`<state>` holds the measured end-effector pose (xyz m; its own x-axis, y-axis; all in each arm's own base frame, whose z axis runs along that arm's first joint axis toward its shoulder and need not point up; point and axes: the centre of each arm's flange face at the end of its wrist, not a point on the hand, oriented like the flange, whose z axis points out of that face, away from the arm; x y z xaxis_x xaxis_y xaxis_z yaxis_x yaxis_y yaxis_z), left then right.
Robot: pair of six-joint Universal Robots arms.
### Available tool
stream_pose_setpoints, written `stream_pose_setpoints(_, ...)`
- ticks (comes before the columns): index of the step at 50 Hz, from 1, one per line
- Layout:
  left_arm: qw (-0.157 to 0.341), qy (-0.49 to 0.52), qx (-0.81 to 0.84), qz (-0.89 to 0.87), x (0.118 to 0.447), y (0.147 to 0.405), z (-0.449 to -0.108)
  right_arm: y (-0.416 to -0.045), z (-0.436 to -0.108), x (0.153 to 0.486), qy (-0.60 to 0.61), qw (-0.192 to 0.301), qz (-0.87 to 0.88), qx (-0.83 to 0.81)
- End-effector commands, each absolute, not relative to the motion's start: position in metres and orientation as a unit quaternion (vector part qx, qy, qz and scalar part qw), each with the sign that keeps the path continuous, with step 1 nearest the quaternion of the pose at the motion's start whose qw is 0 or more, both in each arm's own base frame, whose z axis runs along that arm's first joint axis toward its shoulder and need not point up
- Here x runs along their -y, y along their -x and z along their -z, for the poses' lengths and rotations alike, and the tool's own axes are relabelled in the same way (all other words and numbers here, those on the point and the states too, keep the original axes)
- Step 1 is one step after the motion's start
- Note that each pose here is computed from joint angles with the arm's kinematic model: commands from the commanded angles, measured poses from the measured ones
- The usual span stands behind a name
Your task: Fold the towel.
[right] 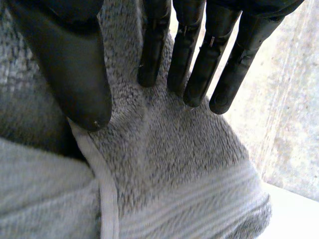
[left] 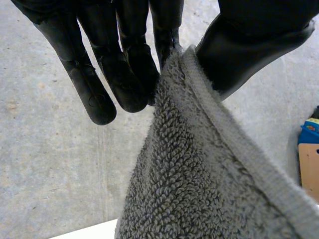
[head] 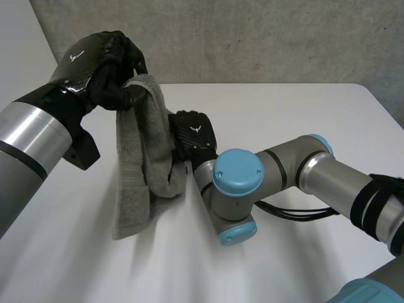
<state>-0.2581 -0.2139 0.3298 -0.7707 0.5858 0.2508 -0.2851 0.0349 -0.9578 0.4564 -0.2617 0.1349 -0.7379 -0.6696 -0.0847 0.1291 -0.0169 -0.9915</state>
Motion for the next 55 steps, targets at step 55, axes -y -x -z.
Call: stream_pose_setpoints(55,0.224,0.176,0.773,-0.568,0.260,0.263,-0.196,-0.260,-0.256,0.276,0.352,0.166,0.582,-0.714)
